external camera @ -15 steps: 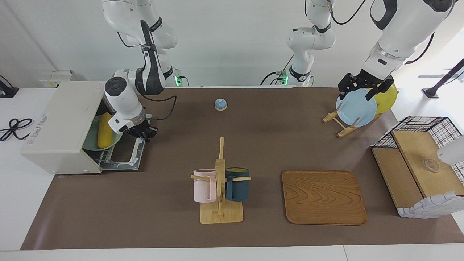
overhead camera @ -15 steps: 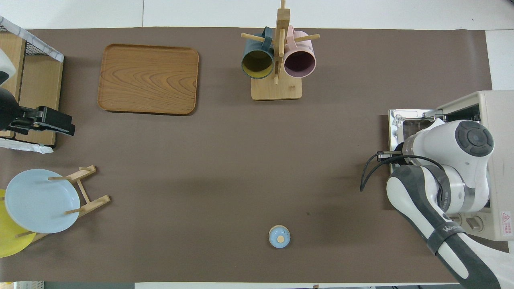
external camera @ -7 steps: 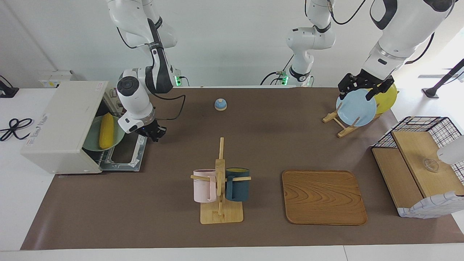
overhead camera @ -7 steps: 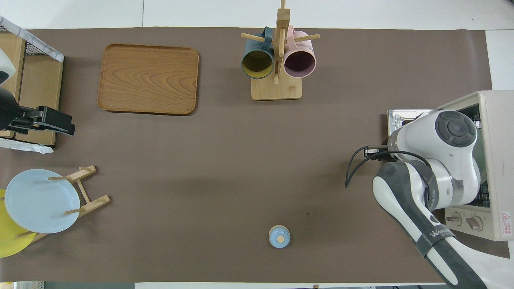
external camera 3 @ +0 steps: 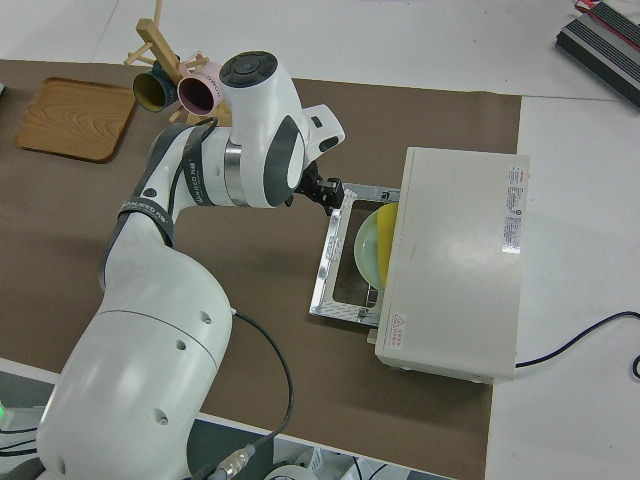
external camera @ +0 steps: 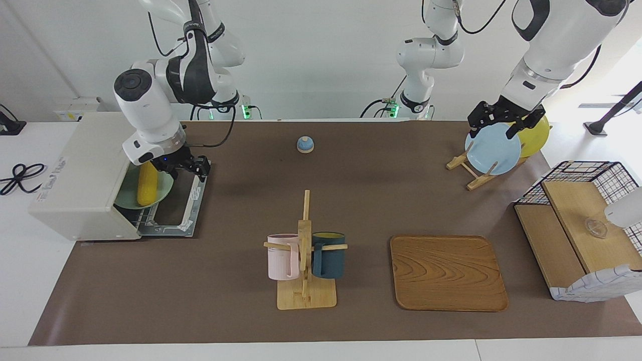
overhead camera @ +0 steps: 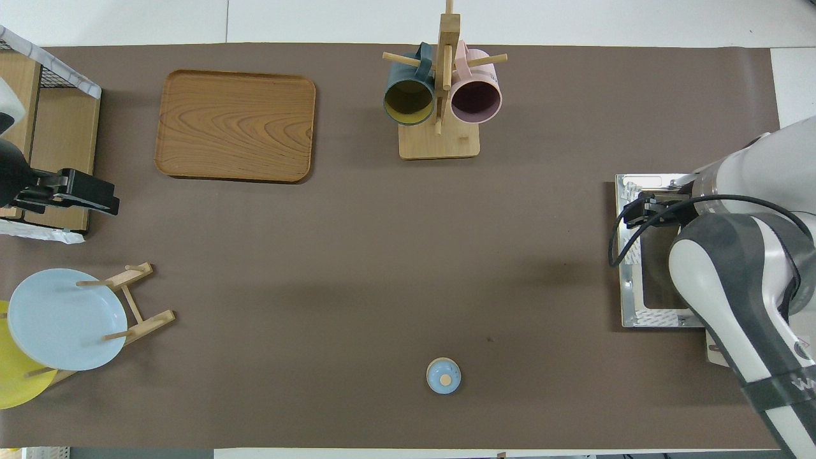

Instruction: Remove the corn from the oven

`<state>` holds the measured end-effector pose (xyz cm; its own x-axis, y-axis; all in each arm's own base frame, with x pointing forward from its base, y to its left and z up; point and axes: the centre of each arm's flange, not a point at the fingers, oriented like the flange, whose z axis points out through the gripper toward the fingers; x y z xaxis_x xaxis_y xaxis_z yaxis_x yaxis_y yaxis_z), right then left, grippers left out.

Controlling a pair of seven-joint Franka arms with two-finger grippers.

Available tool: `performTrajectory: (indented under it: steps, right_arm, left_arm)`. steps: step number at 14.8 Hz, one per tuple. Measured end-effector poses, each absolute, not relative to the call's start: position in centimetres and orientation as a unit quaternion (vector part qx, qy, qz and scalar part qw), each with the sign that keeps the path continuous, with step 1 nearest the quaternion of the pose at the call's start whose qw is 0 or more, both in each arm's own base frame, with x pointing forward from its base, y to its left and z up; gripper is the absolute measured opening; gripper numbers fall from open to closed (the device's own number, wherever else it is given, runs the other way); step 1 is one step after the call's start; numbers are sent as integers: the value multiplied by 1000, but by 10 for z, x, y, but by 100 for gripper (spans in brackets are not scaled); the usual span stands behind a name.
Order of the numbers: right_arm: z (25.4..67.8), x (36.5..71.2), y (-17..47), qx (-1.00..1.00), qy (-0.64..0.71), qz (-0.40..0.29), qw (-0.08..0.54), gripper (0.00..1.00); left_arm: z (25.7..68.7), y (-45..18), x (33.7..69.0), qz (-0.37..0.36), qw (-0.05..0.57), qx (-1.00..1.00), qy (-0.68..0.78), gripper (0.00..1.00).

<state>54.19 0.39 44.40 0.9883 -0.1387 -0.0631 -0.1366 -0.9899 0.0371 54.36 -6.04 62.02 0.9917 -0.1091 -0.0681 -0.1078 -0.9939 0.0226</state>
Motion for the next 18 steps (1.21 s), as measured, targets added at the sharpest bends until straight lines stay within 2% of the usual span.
performTrajectory:
  steps: [1, 4, 5, 6, 10, 18]
  right_arm:
    - [439, 540, -5, 997, -70, -38, 17, 100]
    - [418, 531, -21, 997, -63, -50, 16, 100]
    - [411, 527, -25, 996, -65, -52, 16, 93]
    - [404, 524, -28, 997, -65, -49, 17, 93]
    - [387, 511, -33, 996, -61, -53, 22, 79]
    - [372, 496, -57, 997, -34, -45, 44, 73]
  left_arm:
    - [620, -60, 544, -35, 9, 998, -54, 100]
    - [619, -60, 544, -36, 9, 998, -54, 100]
    - [619, -60, 544, -35, 9, 998, -54, 100]
    - [618, -60, 544, -34, 9, 998, -54, 100]
    - [612, -61, 545, -29, 10, 998, -54, 100]
    - [609, -60, 541, -27, 10, 998, -54, 100]
